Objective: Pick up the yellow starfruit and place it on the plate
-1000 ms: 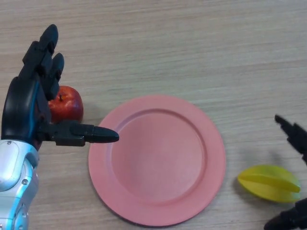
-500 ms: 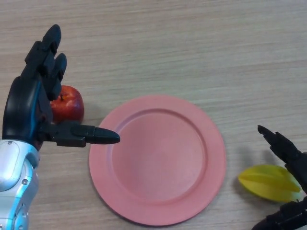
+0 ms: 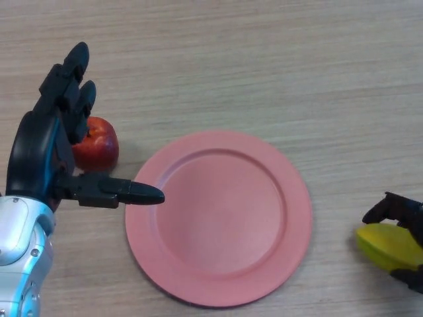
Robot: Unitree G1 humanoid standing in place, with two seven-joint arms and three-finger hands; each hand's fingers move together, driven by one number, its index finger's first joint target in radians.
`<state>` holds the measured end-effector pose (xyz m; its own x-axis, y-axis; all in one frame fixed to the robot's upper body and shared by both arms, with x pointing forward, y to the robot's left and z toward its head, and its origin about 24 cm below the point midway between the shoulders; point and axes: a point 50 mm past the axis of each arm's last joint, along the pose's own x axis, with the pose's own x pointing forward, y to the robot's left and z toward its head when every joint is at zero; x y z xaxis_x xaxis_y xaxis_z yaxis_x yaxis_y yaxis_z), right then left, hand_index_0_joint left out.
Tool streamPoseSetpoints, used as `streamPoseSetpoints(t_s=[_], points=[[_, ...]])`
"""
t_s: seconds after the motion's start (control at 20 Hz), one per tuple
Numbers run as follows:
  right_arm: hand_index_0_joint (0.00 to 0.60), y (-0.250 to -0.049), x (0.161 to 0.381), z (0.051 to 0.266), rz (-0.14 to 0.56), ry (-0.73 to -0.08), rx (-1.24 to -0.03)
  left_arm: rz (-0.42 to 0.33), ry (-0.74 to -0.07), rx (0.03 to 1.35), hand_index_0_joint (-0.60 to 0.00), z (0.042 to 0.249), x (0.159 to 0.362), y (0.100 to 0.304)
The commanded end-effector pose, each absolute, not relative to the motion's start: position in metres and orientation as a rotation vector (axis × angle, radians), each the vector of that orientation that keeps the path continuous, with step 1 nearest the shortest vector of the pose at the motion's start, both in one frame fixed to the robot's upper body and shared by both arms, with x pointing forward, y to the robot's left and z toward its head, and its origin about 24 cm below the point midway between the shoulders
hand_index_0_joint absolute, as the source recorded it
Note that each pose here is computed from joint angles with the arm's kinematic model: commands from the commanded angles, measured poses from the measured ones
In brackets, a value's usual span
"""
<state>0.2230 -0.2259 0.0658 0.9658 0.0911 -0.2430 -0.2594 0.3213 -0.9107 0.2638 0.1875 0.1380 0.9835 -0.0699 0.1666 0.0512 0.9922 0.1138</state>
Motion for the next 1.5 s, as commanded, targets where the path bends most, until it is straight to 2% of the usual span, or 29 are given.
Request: streamPoseSetpoints(t_s=[0.05, 0.1, 0.15, 0.2, 0.3, 0.45, 0.5, 0.6, 0.75, 0.85, 0.9, 1.0, 1.05, 1.1, 1.2, 1.4, 1.45, 1.5], points=[[0.600, -0.232, 0.229, 0.107, 0.083, -0.020, -1.268, -0.009, -0.414, 0.181, 0.000, 0.175, 0.255, 0.197], [0.600, -0.225, 0.233, 0.117, 0.072, -0.100, -1.310, -0.008, -0.417, 0.177, 0.000, 0.174, 0.254, 0.196], [0.600, -0.220, 0.235, 0.121, 0.066, -0.137, -1.317, -0.008, -0.419, 0.175, 0.000, 0.175, 0.254, 0.196], [0.600, -0.210, 0.240, 0.128, 0.059, -0.205, -1.327, -0.006, -0.421, 0.165, 0.000, 0.176, 0.253, 0.196], [0.600, -0.191, 0.248, 0.138, 0.079, -0.296, -1.347, -0.003, -0.428, 0.142, 0.000, 0.181, 0.253, 0.195], [0.600, -0.164, 0.258, 0.143, 0.139, -0.358, -1.261, -0.009, -0.445, 0.106, 0.000, 0.188, 0.251, 0.193], [0.600, -0.151, 0.261, 0.143, 0.191, -0.352, -1.165, -0.002, -0.464, 0.096, 0.000, 0.194, 0.248, 0.196], [0.600, -0.134, 0.270, 0.141, 0.244, -0.401, -1.187, 0.010, -0.488, 0.106, 0.000, 0.199, 0.245, 0.200], [0.600, -0.106, 0.277, 0.136, 0.329, -0.368, -0.909, -0.005, -0.509, 0.155, 0.000, 0.205, 0.240, 0.203], [0.600, -0.092, 0.283, 0.133, 0.372, -0.314, -0.773, 0.002, -0.547, 0.182, 0.000, 0.207, 0.238, 0.205], [0.600, -0.084, 0.285, 0.132, 0.387, -0.270, -0.658, 0.006, -0.556, 0.193, 0.000, 0.208, 0.237, 0.207], [0.600, -0.073, 0.289, 0.128, 0.416, -0.240, -0.625, 0.009, -0.561, 0.213, 0.000, 0.206, 0.235, 0.209], [0.600, -0.071, 0.289, 0.125, 0.426, -0.202, -0.594, 0.007, -0.560, 0.224, 0.000, 0.205, 0.234, 0.210], [0.600, -0.068, 0.288, 0.120, 0.427, -0.133, -0.516, 0.003, -0.561, 0.246, 0.000, 0.203, 0.232, 0.210], [0.600, -0.065, 0.287, 0.116, 0.428, -0.084, -0.484, 0.005, -0.570, 0.274, 0.000, 0.203, 0.231, 0.212], [0.600, -0.060, 0.289, 0.115, 0.406, -0.106, -0.547, -0.017, -0.549, 0.296, 0.000, 0.199, 0.230, 0.210], [0.550, -0.060, 0.290, 0.115, 0.400, -0.112, -0.549, -0.019, -0.546, 0.297, 0.000, 0.198, 0.230, 0.210], [0.400, -0.060, 0.291, 0.115, 0.397, -0.116, -0.552, -0.020, -0.545, 0.299, 0.000, 0.198, 0.230, 0.210]])
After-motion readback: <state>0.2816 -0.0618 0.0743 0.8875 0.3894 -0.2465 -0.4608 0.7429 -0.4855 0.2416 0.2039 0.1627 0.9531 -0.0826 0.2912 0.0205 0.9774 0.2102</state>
